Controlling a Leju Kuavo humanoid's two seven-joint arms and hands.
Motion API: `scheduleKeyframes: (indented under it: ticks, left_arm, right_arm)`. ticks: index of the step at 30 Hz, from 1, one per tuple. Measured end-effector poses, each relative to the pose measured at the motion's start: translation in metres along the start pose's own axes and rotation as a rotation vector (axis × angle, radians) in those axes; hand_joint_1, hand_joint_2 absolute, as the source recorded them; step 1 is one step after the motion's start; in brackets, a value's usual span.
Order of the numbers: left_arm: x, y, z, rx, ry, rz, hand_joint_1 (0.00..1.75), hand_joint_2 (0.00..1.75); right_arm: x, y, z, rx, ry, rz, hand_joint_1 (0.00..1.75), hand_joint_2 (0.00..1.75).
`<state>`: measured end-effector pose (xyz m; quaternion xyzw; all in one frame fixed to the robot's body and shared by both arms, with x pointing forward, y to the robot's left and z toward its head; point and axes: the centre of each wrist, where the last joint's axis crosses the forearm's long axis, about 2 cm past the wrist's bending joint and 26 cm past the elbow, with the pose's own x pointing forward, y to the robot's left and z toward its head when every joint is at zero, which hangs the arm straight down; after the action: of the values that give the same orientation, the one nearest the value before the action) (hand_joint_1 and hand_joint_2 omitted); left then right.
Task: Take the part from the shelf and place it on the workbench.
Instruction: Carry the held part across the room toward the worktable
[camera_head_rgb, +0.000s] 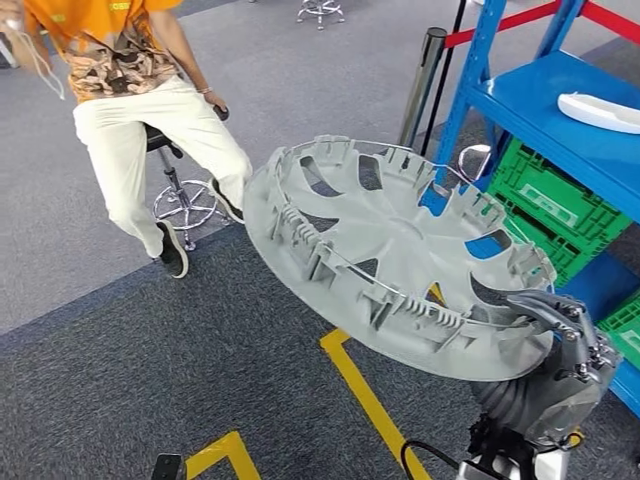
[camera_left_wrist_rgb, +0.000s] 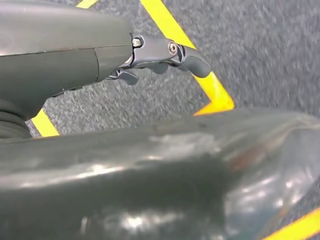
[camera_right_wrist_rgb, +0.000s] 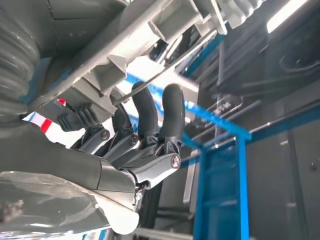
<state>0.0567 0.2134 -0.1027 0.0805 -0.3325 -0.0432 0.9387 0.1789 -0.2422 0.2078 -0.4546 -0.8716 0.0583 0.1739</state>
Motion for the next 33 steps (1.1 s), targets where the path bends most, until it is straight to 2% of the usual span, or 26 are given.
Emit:
scheduleKeyframes:
  ticks: [5, 14, 33]
  left_arm:
    - [-0.003, 0.005, 0.000, 0.058, -0.001, 0.070, 0.00, 0.00]
    - [-0.012, 0.008, 0.004, 0.107, 0.114, 0.208, 0.00, 0.00]
    - [-0.017, 0.013, 0.006, 0.167, 0.133, 0.261, 0.00, 0.00]
  right_arm:
    - [0.003, 0.005, -0.004, -0.008, -0.014, -0.024, 1.75, 1.75]
    - [0.000, 0.006, 0.002, 0.025, -0.027, -0.042, 1.75, 1.75]
    - [0.009, 0.041, -0.011, 0.019, -0.074, -0.175, 1.75, 1.75]
